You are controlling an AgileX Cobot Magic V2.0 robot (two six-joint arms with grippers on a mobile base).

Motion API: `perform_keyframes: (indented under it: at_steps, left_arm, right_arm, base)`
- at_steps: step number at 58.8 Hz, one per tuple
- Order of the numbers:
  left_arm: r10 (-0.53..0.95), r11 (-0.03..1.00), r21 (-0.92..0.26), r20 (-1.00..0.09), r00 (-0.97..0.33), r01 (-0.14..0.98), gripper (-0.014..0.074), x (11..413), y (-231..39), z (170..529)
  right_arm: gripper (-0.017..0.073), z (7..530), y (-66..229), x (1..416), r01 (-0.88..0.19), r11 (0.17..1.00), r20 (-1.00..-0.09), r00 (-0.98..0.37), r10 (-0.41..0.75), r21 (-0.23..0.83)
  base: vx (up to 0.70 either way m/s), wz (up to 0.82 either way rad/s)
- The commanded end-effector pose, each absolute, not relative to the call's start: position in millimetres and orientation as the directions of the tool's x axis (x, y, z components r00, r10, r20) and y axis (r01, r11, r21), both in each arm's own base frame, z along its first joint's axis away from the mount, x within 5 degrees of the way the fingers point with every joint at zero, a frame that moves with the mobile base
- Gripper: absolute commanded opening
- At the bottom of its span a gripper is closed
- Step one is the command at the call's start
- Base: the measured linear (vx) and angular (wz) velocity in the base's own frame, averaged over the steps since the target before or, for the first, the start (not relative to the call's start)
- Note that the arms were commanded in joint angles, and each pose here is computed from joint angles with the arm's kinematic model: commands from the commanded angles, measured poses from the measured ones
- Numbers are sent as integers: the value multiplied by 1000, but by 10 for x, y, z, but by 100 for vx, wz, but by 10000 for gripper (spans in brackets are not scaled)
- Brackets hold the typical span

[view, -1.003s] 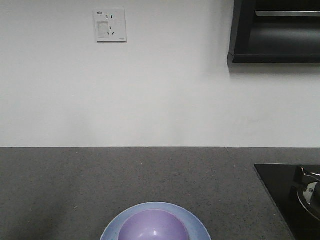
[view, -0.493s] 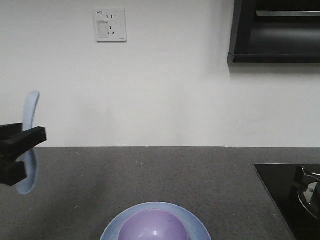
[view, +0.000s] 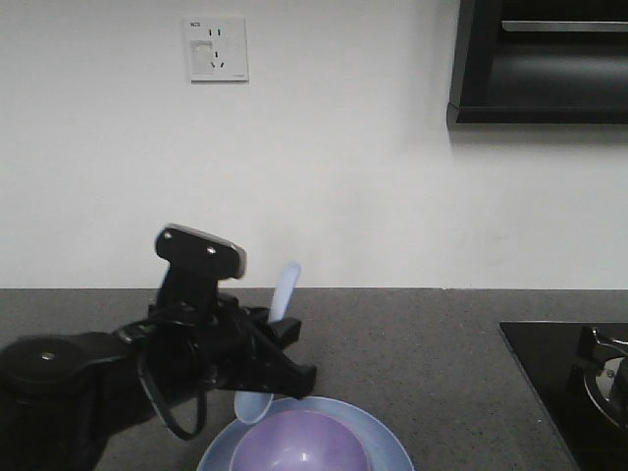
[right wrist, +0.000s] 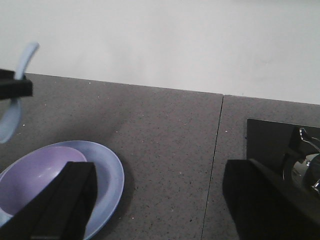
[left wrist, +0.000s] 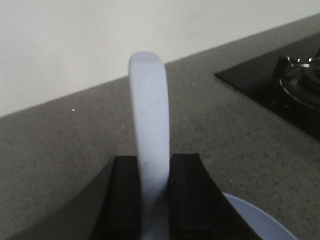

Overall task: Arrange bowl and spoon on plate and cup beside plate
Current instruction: 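Lower the pale blue spoon into the bowl with the left gripper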

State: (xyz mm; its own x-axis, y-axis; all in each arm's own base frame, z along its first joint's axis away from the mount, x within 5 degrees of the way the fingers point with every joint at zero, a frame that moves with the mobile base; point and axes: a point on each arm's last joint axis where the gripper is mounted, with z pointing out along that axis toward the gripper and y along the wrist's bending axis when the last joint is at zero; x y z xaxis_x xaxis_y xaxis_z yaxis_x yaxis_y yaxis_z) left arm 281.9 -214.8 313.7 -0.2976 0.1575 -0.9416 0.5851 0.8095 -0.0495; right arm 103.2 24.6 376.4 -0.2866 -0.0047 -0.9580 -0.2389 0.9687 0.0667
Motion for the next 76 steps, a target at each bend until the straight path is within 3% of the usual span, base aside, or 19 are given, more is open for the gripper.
perform_keyframes:
  at_steps: [1, 16, 25, 44, 50, 62, 70, 76]
  left_arm:
    - [138, 818, -48, -951, -277, 573, 0, 2813, -2240, 3224]
    - [194, 784, -93, -903, -384, 613, 11, 2896, -2473, 2777]
    - [177, 791, -120, -894, -412, 600, 86, 2912, -2486, 2726]
    - [172, 804, -111, -897, -406, 585, 516, 2918, -2465, 2749]
    - [152, 833, -91, -911, -383, 546, 596, 2918, -2397, 2850]
    - [149, 917, 40, -957, -249, 397, 562, 2870, -2077, 3276]
    - [69, 952, -7, -969, -236, 305, 484, 2787, -1705, 3607]
    - [118, 966, 77, -981, -152, 248, 456, 2691, -1434, 3858]
  right_arm:
    - [573, 3909, 229, 1065, -221, 973, -981, -195, 23, 66]
    - [573, 3909, 228, 1066, -220, 973, -981, -195, 20, 63]
    - [573, 3908, 227, 1066, -220, 974, -981, -194, 16, 59]
    - [573, 3907, 226, 1066, -220, 974, -981, -194, 14, 57]
    - [573, 3907, 226, 1066, -220, 974, -981, -194, 14, 57]
    - [573, 3907, 225, 1066, -219, 974, -981, -194, 13, 56]
    - [573, 3907, 225, 1066, -219, 974, -981, -194, 13, 56]
    - [573, 3907, 225, 1066, -219, 974, -981, -194, 13, 56]
  base:
    - [0, 0]
    - [0, 0]
    - [0, 0]
    - [0, 0]
    - [0, 0]
    - [0, 0]
    - [0, 0]
    - [0, 0]
